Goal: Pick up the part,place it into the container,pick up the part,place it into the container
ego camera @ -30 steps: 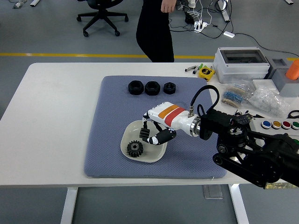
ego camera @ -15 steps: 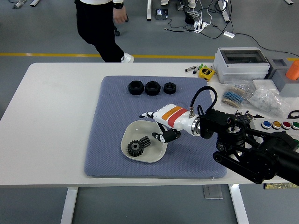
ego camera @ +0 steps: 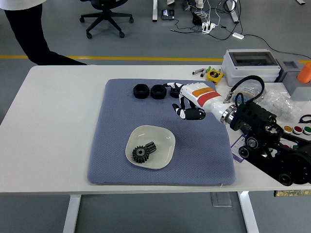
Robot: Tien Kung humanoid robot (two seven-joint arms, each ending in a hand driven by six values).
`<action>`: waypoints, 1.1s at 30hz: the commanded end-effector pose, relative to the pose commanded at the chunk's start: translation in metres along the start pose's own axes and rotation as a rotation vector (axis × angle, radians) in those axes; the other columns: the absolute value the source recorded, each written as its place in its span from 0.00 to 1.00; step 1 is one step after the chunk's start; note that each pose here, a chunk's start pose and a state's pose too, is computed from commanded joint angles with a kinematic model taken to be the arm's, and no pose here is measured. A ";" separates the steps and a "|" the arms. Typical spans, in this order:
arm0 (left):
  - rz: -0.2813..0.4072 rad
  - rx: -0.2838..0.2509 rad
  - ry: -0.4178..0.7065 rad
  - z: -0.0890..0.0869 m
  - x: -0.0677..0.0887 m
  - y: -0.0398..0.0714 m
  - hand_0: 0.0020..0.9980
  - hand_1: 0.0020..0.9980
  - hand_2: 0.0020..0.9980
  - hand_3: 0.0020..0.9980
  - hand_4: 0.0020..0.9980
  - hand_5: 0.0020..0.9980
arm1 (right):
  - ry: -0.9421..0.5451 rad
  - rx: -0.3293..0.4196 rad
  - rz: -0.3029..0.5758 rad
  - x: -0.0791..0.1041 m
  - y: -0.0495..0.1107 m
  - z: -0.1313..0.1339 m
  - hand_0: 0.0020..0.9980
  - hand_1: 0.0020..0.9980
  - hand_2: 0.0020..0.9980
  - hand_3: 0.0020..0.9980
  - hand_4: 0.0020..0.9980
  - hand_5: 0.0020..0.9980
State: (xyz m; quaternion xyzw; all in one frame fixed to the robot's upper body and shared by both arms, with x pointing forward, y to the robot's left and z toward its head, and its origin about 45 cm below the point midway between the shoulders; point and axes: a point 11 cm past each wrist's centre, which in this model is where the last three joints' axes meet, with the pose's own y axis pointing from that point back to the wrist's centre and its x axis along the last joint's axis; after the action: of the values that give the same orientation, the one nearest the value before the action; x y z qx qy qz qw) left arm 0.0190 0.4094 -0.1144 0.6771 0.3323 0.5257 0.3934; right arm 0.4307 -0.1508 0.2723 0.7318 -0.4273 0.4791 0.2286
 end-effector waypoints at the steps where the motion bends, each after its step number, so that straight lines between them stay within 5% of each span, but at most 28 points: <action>1: 0.002 0.000 0.004 0.000 0.001 0.000 0.52 0.56 0.56 0.64 0.68 0.65 | -0.042 0.003 0.035 0.006 0.002 0.001 0.32 0.27 0.42 0.87 0.66 0.21; 3: 0.006 -0.001 0.009 0.001 0.002 0.000 0.52 0.56 0.56 0.64 0.68 0.65 | -0.122 0.033 0.089 0.015 0.006 -0.003 0.32 0.27 0.42 0.87 0.66 0.21; 4: 0.007 -0.002 0.009 0.001 0.002 0.000 0.52 0.56 0.57 0.64 0.66 0.64 | -0.165 0.040 0.103 0.017 0.007 -0.003 0.69 0.70 0.81 0.95 0.97 0.44; 9: 0.006 -0.007 0.012 0.002 0.003 0.000 0.52 0.56 0.57 0.64 0.66 0.64 | -0.382 0.111 0.187 0.036 0.018 -0.012 0.69 0.70 0.81 0.95 0.97 0.44; 10: 0.006 -0.011 0.010 0.004 0.003 0.000 0.53 0.56 0.58 0.63 0.66 0.64 | -0.425 0.124 0.195 0.041 0.021 -0.013 0.83 0.82 0.89 0.97 1.00 0.60; 20: 0.014 -0.023 0.032 0.009 0.007 0.000 0.53 0.56 0.58 0.63 0.66 0.64 | -0.885 0.139 0.313 0.069 0.059 0.011 0.85 0.83 0.90 0.96 1.00 0.64; 22: 0.014 -0.017 0.057 0.005 0.005 0.000 0.54 0.57 0.60 0.63 0.66 0.63 | -0.992 0.112 0.349 0.064 0.066 0.021 0.88 0.84 0.90 0.96 1.00 0.74; 33: 0.014 -0.039 0.055 0.011 0.003 0.001 0.54 0.58 0.61 0.63 0.66 0.63 | -1.521 -0.149 0.535 0.011 0.095 0.070 0.92 0.86 0.91 0.96 1.00 0.78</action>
State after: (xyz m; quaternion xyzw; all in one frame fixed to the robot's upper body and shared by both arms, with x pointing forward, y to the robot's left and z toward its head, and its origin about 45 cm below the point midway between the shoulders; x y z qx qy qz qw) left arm 0.0304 0.4091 -0.1138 0.6568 0.3281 0.5532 0.3936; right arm 0.3879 -0.2580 0.2447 0.7131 -0.6572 -0.1411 -0.1991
